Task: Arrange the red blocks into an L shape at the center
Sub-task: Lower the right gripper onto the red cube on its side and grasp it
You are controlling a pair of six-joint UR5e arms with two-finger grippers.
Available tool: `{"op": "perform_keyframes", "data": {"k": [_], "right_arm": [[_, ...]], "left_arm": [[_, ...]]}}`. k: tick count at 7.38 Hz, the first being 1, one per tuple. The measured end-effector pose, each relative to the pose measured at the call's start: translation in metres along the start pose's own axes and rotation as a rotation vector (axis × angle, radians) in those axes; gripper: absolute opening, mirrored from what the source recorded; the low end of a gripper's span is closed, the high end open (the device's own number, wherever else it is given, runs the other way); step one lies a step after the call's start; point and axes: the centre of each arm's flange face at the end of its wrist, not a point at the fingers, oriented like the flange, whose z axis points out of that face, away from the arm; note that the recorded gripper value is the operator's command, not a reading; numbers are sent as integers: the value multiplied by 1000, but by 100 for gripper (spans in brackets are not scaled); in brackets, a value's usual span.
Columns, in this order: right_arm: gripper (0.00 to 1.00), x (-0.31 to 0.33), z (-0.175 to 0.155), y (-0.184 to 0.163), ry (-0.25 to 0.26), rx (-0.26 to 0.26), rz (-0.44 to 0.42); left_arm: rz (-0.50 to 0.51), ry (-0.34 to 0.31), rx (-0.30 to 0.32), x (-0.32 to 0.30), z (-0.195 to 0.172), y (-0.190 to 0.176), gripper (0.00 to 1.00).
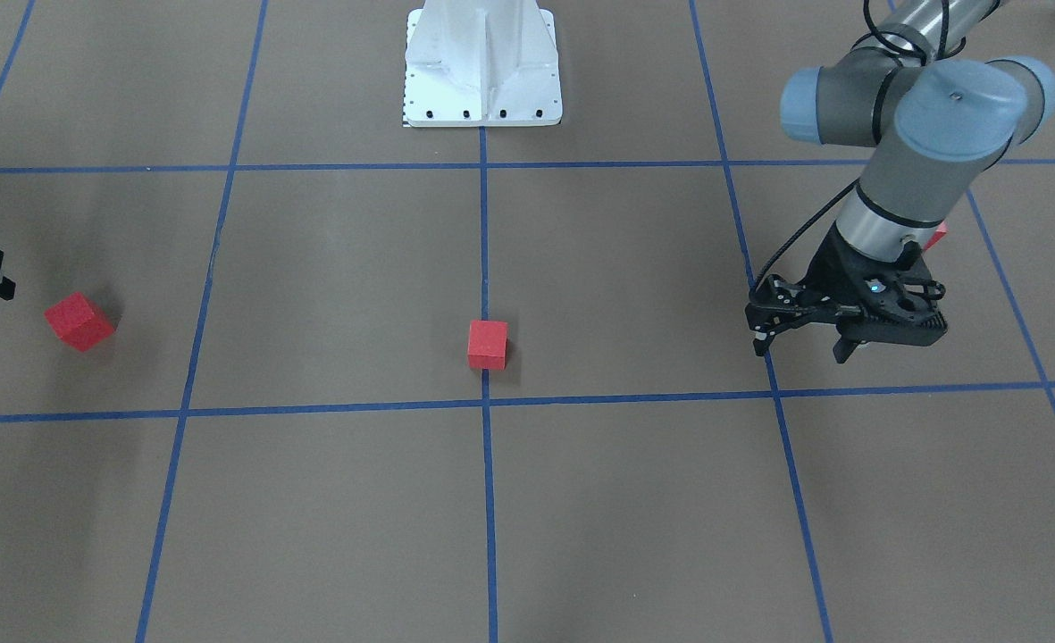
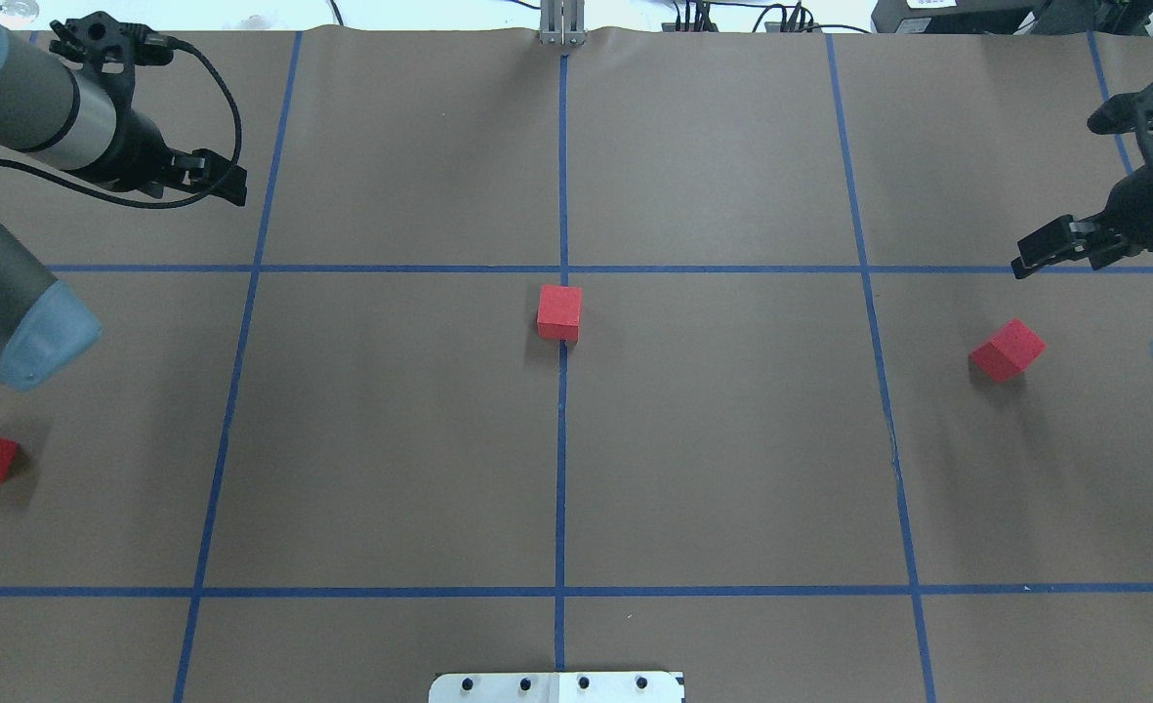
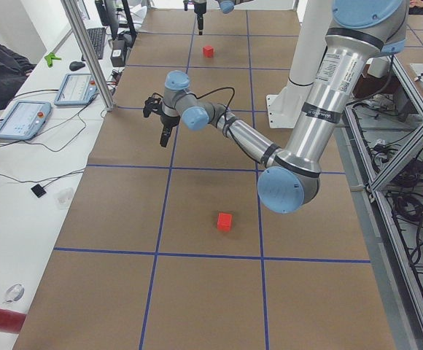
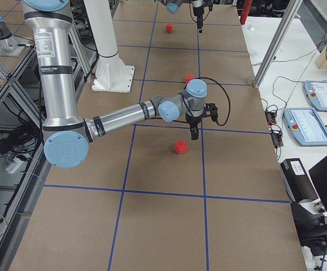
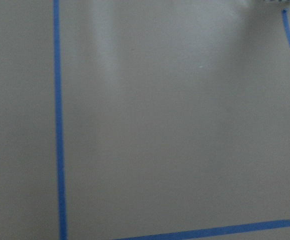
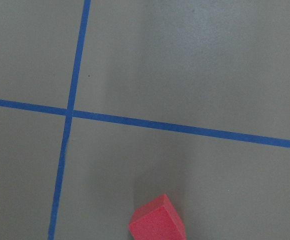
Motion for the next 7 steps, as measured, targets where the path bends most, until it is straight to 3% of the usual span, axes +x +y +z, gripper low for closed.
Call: {"op": "perform_keyframes", "data": {"k": [3, 7], "right_arm": [[99, -16, 39, 8, 51, -32, -62], [99, 6, 70, 17, 58, -117, -426]], "left_arm": [[6, 11, 5, -16, -6, 17, 100], [6, 14, 7, -16, -8, 18, 100]]}}
